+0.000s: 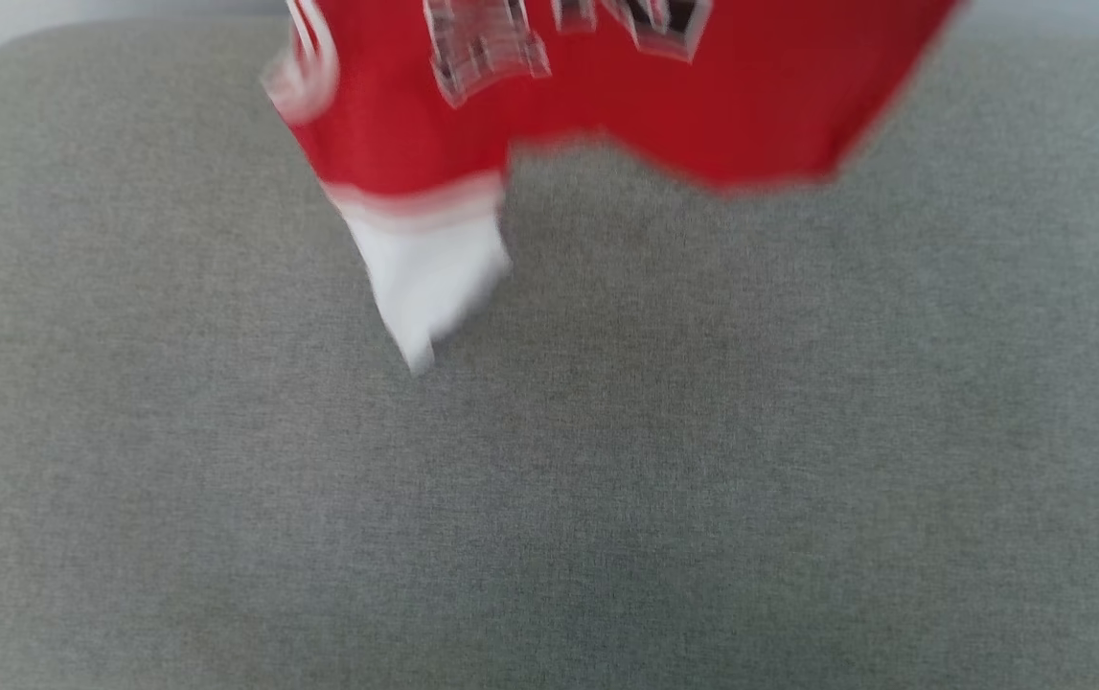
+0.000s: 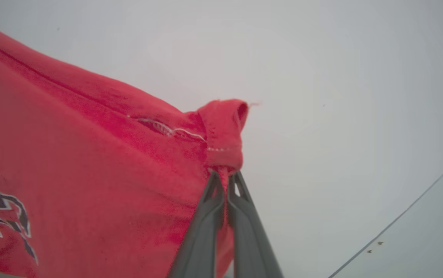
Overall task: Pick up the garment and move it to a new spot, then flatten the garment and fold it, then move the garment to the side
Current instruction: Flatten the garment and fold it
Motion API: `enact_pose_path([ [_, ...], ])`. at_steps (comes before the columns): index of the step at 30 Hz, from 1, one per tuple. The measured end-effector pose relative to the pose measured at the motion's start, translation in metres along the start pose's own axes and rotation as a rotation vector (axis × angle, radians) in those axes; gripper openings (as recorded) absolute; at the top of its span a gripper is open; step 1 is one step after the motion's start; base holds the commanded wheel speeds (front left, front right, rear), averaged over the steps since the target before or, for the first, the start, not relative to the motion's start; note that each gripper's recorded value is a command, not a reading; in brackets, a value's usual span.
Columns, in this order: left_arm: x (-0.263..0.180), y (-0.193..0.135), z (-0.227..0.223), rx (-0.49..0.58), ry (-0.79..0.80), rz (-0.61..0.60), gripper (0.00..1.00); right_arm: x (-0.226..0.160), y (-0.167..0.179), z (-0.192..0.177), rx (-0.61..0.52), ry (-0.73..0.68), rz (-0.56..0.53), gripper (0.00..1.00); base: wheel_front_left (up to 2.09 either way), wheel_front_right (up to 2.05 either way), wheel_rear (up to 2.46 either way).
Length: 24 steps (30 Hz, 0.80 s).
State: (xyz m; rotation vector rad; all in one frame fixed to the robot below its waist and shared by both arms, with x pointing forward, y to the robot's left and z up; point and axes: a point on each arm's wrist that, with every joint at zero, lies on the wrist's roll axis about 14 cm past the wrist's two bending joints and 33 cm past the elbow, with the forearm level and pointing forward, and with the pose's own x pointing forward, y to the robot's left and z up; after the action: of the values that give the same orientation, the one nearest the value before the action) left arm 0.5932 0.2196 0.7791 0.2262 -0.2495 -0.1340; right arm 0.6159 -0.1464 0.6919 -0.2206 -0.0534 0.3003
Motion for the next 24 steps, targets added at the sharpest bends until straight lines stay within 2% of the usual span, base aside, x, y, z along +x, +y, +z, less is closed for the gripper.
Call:
enact_pose_path([
  [1,0.005,0.003,0.013,0.044,-0.077,0.013,0.00,0.005,-0.005,0.012,-0.022,-0.071,-0.022,0.00,0.00,0.00,0.00],
  [4,0.014,0.007,0.052,0.070,-0.279,0.037,0.00,0.015,-0.013,0.032,-0.076,-0.208,-0.068,0.00,0.00,0.00,0.00],
  [9,0.011,0.000,0.040,0.080,-0.273,-0.027,0.00,0.024,-0.003,0.015,-0.093,-0.195,-0.066,0.00,0.00,0.00,0.00],
  [12,0.003,-0.004,-0.008,0.080,-0.121,-0.070,0.00,0.025,0.008,-0.022,-0.072,-0.099,-0.038,0.00,0.00,0.00,0.00],
  [17,-0.033,-0.016,-0.112,-0.013,0.212,-0.124,0.00,0.009,0.036,-0.098,0.000,0.099,0.031,0.00,0.00,0.00,0.00],
  [24,-0.130,-0.044,-0.226,-0.182,0.665,-0.204,0.00,-0.042,0.068,-0.190,0.118,0.367,0.115,0.00,0.00,0.00,0.00],
])
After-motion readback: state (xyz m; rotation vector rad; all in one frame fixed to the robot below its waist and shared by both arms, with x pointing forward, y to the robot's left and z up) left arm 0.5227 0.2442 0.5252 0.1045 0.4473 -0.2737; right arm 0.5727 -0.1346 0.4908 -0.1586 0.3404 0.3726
